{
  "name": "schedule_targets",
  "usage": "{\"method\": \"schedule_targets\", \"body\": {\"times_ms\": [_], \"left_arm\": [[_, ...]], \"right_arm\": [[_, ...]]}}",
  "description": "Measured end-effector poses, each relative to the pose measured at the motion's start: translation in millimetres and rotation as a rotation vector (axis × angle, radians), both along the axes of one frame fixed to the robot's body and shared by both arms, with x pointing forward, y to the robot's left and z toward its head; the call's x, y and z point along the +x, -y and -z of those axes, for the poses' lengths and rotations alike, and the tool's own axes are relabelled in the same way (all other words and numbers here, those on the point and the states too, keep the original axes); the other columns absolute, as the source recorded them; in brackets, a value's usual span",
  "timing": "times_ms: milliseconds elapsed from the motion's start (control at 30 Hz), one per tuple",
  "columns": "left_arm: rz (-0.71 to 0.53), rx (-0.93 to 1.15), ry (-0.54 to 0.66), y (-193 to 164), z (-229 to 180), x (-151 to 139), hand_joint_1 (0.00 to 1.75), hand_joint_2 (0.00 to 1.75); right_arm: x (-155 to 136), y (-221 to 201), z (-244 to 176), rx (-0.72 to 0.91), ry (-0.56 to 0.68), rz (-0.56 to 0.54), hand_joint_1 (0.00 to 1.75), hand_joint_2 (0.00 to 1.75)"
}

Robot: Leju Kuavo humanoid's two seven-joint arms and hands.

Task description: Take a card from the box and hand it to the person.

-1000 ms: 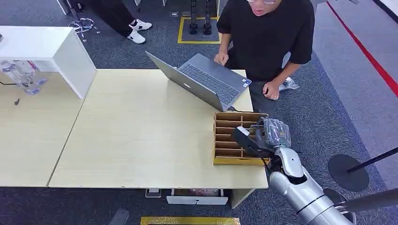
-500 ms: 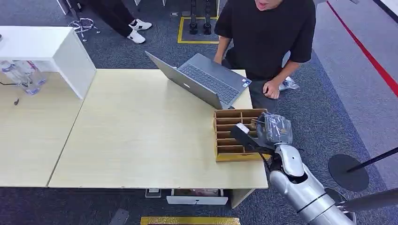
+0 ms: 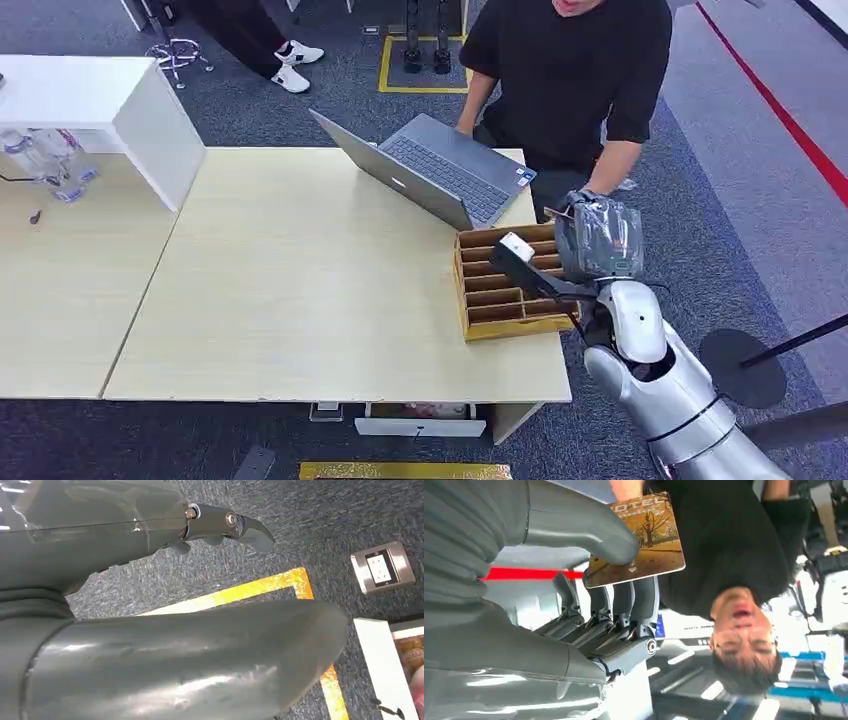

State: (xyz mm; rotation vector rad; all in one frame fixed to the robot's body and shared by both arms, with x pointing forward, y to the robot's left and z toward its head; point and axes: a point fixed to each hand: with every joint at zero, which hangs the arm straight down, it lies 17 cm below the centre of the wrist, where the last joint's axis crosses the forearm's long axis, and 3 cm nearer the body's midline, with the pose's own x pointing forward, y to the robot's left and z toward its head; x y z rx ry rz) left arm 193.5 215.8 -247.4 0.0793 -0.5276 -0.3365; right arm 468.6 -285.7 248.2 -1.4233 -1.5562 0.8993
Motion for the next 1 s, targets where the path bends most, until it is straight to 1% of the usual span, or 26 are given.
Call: {"method": "schedule_targets", "body": {"times_ms": [200, 267, 333, 533, 567, 633, 700, 733, 800, 833, 1000], "left_arm": [[0.001, -0.001, 0.000, 1.1, -0.1, 0.0, 0.00, 0.00], [0.001, -0.002, 0.000, 1.1, -0.1, 0.0, 0.00, 0.00], [0.001, -0.001, -0.001, 1.1, 0.0, -0.1, 0.00, 0.00], [0.001, 0.000, -0.003, 0.9, 0.1, -0.3, 0.00, 0.00], [0.000, 0.000, -0.003, 0.9, 0.1, -0.3, 0.00, 0.00], [0.000, 0.000, -0.004, 0.8, 0.2, -0.5, 0.00, 0.00], [0.000, 0.001, -0.006, 0.8, 0.3, -0.6, 0.00, 0.00], [0.000, 0.001, -0.006, 0.8, 0.3, -0.6, 0.00, 0.00], [0.000, 0.001, -0.006, 0.7, 0.4, -0.7, 0.00, 0.00], [0.000, 0.002, -0.007, 0.6, 0.4, -0.8, 0.00, 0.00], [-0.001, 0.003, -0.008, 0.2, 0.5, -0.7, 0.00, 0.00]], "right_arm": [[-1.1, 5.6, -20.7, -0.008, 0.032, 0.013, 1.31, 1.75], [-1.0, 9.6, -23.7, -0.010, 0.034, 0.020, 1.20, 1.75], [-0.3, 17.0, -25.8, -0.001, 0.034, 0.035, 1.15, 1.75], [0.7, 40.1, -22.7, 0.029, 0.018, 0.072, 1.15, 1.75], [0.1, 42.5, -20.4, 0.031, 0.015, 0.076, 1.19, 1.75], [-0.1, 47.3, -16.0, 0.036, 0.006, 0.085, 1.19, 1.75], [-0.2, 51.3, -10.9, 0.039, -0.004, 0.093, 1.24, 1.75], [-0.2, 54.5, -8.6, 0.040, -0.009, 0.100, 1.20, 1.75], [0.0, 58.9, -5.9, 0.044, -0.014, 0.110, 1.22, 1.75], [0.3, 60.2, -4.5, 0.045, -0.018, 0.113, 1.20, 1.75], [0.9, 64.7, 2.4, 0.047, -0.034, 0.123, 1.33, 1.75]]}}
